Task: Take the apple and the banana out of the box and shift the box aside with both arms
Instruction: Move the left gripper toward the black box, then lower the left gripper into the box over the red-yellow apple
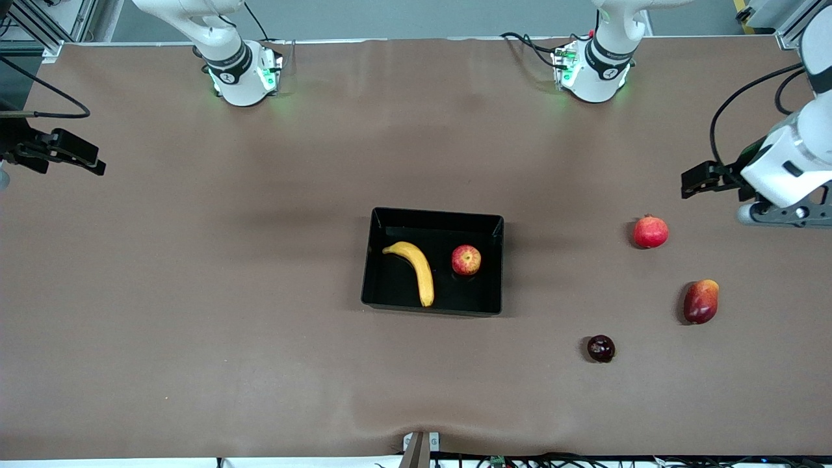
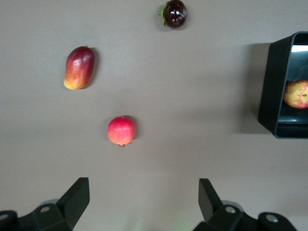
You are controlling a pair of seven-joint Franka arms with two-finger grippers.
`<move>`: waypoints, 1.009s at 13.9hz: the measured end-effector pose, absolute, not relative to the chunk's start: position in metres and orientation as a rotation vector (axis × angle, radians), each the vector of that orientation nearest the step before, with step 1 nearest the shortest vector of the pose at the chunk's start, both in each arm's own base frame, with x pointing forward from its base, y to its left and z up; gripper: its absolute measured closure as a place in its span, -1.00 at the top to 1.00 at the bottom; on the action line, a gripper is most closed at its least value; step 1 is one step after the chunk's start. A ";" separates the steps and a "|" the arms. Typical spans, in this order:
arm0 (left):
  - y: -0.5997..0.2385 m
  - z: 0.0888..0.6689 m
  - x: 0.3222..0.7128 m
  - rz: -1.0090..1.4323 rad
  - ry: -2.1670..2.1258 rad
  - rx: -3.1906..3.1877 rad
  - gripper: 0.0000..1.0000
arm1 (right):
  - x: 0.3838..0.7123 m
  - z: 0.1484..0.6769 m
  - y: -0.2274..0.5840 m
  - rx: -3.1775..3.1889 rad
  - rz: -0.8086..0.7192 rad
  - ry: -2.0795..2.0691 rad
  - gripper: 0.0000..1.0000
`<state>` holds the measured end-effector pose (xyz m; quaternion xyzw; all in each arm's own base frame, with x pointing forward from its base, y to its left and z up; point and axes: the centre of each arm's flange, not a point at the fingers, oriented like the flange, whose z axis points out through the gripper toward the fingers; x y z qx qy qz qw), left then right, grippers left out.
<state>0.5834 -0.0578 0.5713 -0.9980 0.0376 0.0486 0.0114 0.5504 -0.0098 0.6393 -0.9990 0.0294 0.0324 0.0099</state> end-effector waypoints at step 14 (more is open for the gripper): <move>-0.208 0.451 0.622 0.139 -0.222 -3.115 1.00 | 0.550 0.639 -0.009 -3.119 0.101 0.091 1.00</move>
